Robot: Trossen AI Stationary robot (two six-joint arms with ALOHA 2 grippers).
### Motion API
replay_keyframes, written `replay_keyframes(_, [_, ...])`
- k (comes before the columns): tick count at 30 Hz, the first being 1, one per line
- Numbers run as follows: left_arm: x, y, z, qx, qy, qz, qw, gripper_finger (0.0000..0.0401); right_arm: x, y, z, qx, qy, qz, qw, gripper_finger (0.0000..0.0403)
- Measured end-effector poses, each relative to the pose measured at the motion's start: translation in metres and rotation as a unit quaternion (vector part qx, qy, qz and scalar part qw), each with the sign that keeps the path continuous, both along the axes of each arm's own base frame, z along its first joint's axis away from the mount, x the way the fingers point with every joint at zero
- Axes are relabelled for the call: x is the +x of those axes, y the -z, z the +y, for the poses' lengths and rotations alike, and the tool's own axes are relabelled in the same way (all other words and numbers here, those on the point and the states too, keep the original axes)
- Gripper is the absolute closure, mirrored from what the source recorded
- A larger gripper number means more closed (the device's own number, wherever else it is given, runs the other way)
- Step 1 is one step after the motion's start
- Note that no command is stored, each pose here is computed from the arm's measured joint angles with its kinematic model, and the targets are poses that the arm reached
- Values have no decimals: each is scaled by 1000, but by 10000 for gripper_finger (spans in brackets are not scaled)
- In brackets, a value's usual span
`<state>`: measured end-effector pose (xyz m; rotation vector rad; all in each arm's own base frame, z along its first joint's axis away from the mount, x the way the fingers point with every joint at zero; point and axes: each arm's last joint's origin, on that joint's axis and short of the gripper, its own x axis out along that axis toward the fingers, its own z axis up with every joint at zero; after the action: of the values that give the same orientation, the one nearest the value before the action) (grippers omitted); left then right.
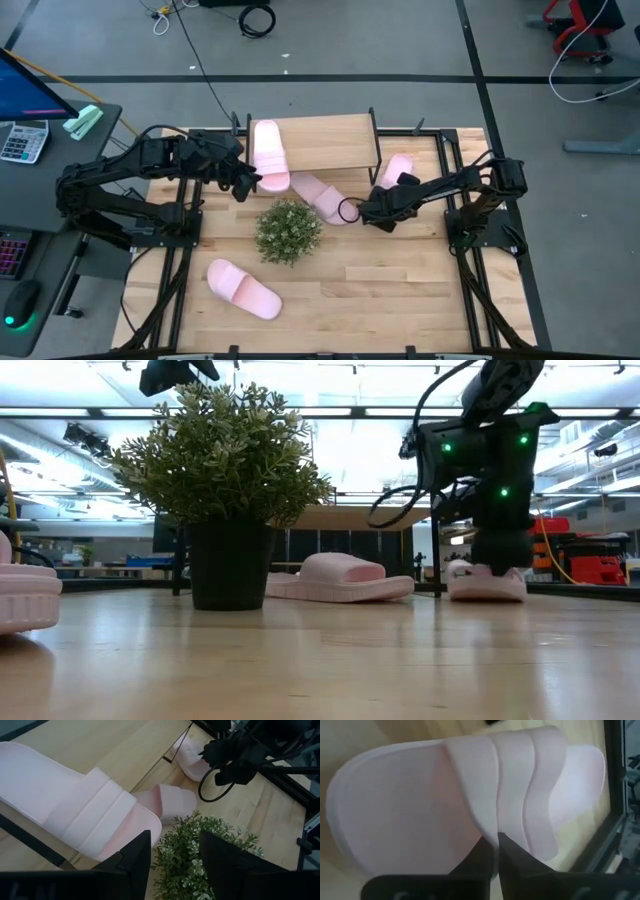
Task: Pick and place slides into the shelf
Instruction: Put the pink slide on the shelf
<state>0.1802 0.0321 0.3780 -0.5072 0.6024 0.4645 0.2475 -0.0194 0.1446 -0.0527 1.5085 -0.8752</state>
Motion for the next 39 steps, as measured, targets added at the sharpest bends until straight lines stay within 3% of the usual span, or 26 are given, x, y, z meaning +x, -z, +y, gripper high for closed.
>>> replay_keyframes(6, [0,0,0,4,-2,1,1000,229,-11,-28,1,4,18,-12,1000,394])
replay_keyframes(17, [0,0,0,9,3,2,1000,229,-62,-87,8,12,77,-70,995,394])
replay_keyframes(24, [0,0,0,10,3,2,1000,228,-91,-123,13,-31,91,-89,991,395])
replay_keyframes(34, [1,-2,1,19,-6,-6,1000,229,-73,-185,5,-108,30,-159,981,395])
replay_keyframes(39, [1,-2,1,19,-7,-6,1000,228,-59,-214,-4,-163,-6,-155,974,395])
